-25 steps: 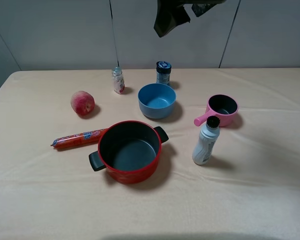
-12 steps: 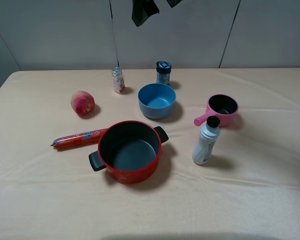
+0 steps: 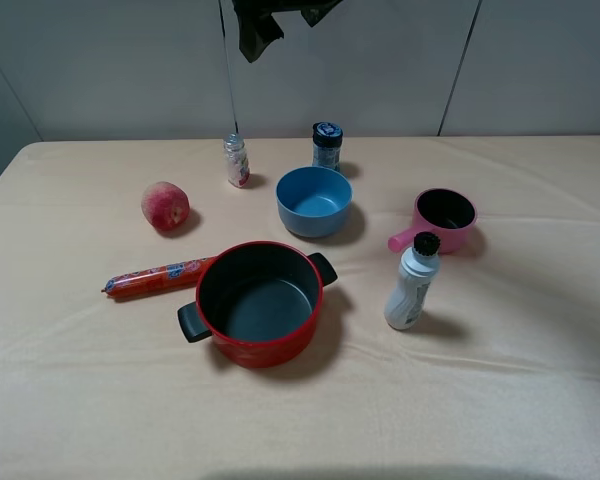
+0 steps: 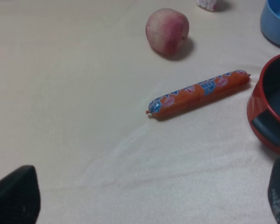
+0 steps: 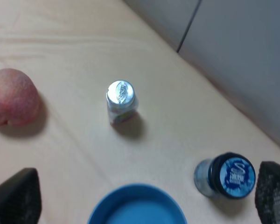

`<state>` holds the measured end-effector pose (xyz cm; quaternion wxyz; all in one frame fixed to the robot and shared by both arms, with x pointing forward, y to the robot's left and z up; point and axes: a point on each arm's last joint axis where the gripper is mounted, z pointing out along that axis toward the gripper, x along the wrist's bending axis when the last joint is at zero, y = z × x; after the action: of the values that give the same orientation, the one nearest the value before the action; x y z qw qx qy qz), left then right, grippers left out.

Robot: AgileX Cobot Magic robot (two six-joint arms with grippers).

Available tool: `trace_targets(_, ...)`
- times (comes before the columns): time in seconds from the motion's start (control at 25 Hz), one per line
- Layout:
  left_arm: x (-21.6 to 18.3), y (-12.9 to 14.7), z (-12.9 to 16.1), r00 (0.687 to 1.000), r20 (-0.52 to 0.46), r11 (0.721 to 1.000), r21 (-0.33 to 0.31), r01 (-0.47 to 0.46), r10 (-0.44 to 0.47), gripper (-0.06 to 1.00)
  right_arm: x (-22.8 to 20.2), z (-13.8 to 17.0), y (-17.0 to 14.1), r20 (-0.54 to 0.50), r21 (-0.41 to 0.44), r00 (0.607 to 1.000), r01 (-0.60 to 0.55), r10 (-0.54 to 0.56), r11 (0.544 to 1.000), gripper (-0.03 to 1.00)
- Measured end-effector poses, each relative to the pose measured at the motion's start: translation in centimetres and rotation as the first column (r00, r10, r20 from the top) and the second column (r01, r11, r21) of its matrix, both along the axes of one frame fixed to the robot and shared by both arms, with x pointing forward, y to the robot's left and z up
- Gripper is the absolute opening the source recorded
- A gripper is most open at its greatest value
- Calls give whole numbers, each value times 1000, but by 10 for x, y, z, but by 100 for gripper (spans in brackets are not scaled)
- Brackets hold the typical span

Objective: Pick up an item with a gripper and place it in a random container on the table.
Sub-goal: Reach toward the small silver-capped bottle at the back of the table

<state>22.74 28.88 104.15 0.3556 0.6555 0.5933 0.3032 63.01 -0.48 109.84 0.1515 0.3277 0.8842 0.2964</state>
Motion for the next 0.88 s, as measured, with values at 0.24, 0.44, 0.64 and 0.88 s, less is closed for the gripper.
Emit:
trace_targets(0.24,0,0,0,1000,0,1000,0,0,0,99,20,-18,17,-16,13,1000,-12,12,1000,69)
trace_targets(0.44,0,0,0,1000,0,1000,0,0,0,99,28,-34,27,-30,45,999,-28,30,999,69)
trace_targets(0.64,0,0,0,1000,0,1000,0,0,0,99,35,-49,33,-19,50,999,-35,36,998,69)
trace_targets(0.88,0,0,0,1000,0,1000,0,0,0,99,43,-66,39,4,72,999,-36,36,997,69)
